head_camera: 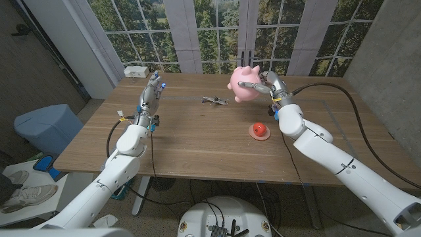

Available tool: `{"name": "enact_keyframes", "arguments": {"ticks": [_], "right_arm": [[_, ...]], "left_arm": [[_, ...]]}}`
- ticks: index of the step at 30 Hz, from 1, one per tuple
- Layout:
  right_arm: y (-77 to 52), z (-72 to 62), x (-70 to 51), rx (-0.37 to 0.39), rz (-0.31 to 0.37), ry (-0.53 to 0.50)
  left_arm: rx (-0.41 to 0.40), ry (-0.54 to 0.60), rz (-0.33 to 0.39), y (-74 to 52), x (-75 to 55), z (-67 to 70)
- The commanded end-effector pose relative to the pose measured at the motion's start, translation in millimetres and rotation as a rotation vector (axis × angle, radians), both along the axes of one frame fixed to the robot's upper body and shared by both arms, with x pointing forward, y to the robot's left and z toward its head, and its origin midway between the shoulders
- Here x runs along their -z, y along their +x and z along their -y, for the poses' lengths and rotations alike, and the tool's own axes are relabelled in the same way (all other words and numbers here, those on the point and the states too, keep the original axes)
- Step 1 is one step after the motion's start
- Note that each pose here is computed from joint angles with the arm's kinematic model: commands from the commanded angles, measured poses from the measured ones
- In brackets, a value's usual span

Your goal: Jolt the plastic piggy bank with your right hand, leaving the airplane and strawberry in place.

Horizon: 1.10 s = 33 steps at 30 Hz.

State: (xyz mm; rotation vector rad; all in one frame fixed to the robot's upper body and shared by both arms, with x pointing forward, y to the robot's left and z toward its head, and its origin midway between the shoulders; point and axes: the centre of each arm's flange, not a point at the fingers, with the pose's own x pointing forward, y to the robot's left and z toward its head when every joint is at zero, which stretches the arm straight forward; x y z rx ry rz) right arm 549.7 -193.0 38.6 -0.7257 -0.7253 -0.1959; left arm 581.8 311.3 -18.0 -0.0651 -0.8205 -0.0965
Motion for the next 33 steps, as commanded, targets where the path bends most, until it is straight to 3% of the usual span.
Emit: {"name": "enact_keyframes", "arguments": {"ticks": [1,9,15,27,33], "right_arm": [[-8.8,4.9,10.9,0.099,0.261,0.199],[-10.9,8.2,19.7,0.172,0.377,0.392],[-12.5,10.6,23.4,0.195,0.423,0.481],[-13.1,11.6,22.4,0.171,0.396,0.46],[-12.3,13.0,20.5,0.131,0.357,0.397]], "left_arm": [[-0.004,-0.007,0.001,0.7,2.1,-2.0],[-0.005,-0.009,0.001,1.0,2.3,-2.9],[-0.005,-0.01,0.001,0.9,2.5,-3.1],[-0.005,-0.006,0.0,0.1,2.5,-2.7],[-0.004,-0.003,-0.003,-0.3,2.5,-2.1]]}}
